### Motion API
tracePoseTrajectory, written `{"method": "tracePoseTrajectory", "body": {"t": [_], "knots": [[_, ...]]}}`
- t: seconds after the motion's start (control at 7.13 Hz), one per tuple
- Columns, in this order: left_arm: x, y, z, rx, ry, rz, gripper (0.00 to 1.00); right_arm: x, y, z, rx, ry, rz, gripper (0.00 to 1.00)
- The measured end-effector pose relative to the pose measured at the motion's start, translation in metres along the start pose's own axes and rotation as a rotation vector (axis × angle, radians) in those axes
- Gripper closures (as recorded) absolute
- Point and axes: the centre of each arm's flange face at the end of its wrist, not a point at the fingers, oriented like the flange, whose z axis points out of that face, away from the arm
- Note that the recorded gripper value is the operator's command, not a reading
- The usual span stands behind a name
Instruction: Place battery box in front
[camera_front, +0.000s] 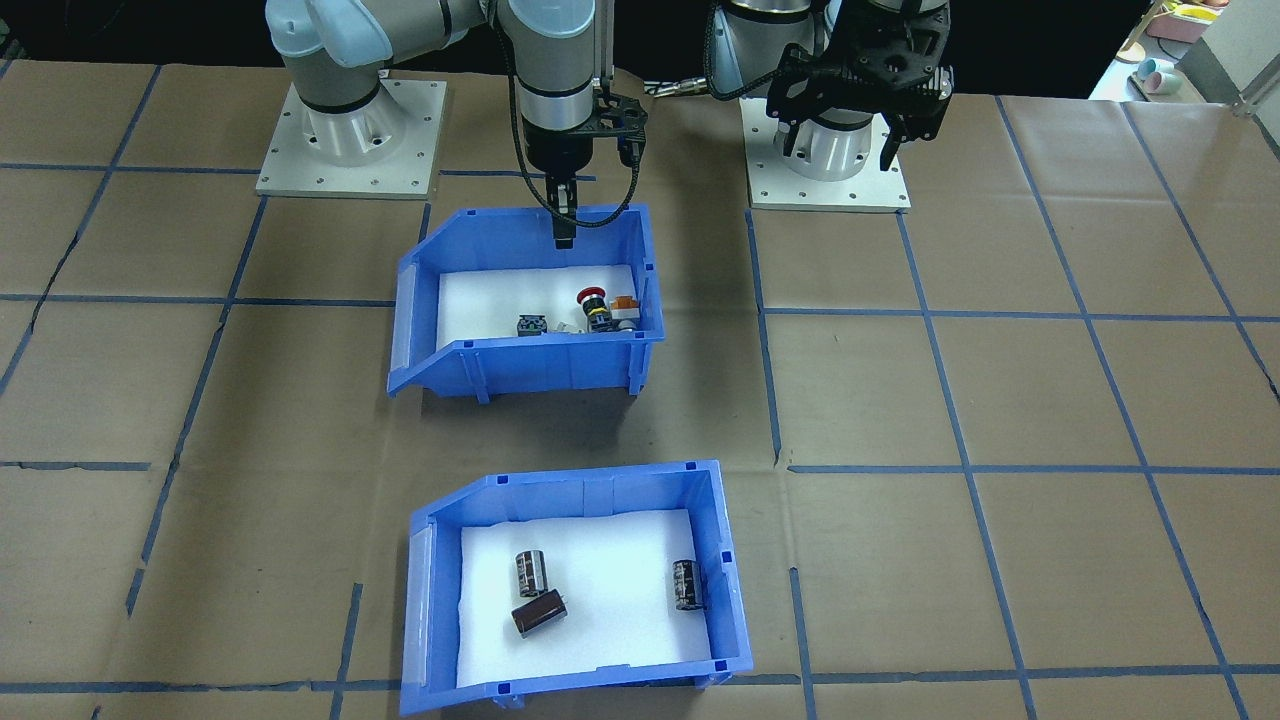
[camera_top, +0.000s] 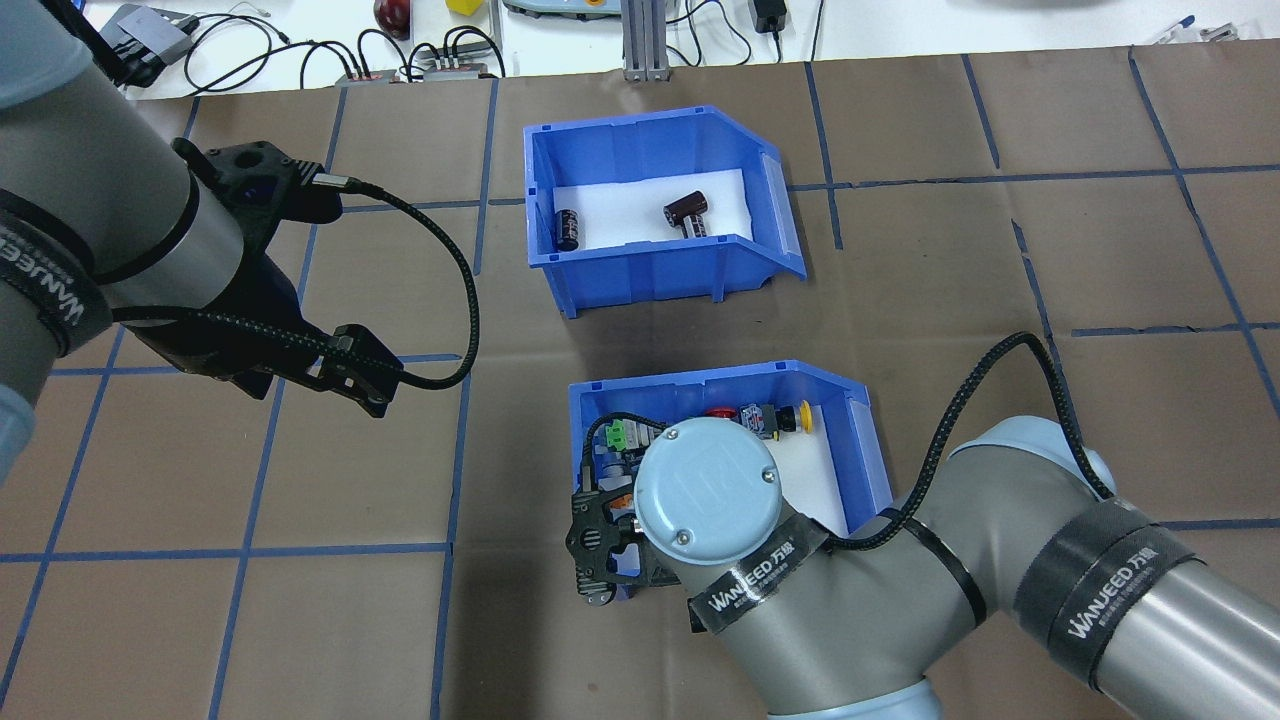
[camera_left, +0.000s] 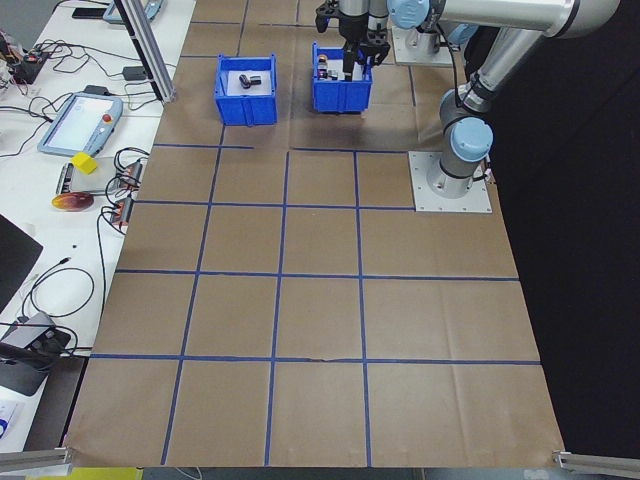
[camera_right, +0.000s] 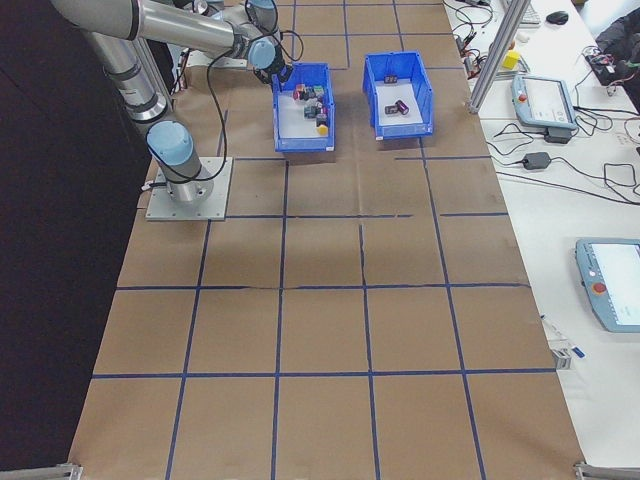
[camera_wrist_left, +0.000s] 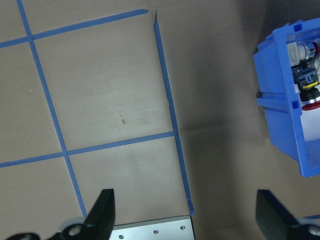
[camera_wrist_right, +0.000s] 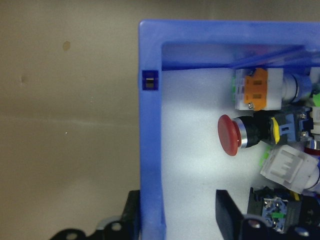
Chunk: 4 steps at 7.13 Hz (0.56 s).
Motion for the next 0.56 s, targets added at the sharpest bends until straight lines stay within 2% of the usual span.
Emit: {"method": "tracePoseTrajectory", "body": {"t": [0.28, 0.56], "knots": [[0.000, -0.001, -0.005, 0.019, -0.002, -0.016, 0.01, 0.013, 0.004, -0.026, 0.006, 0.023, 0.022, 0.00], [0.000, -0.003, -0.009, 0.033, 0.000, -0.077, 0.01, 0.033, 0.018, -0.066, -0.013, -0.005, 0.069, 0.00]]}}
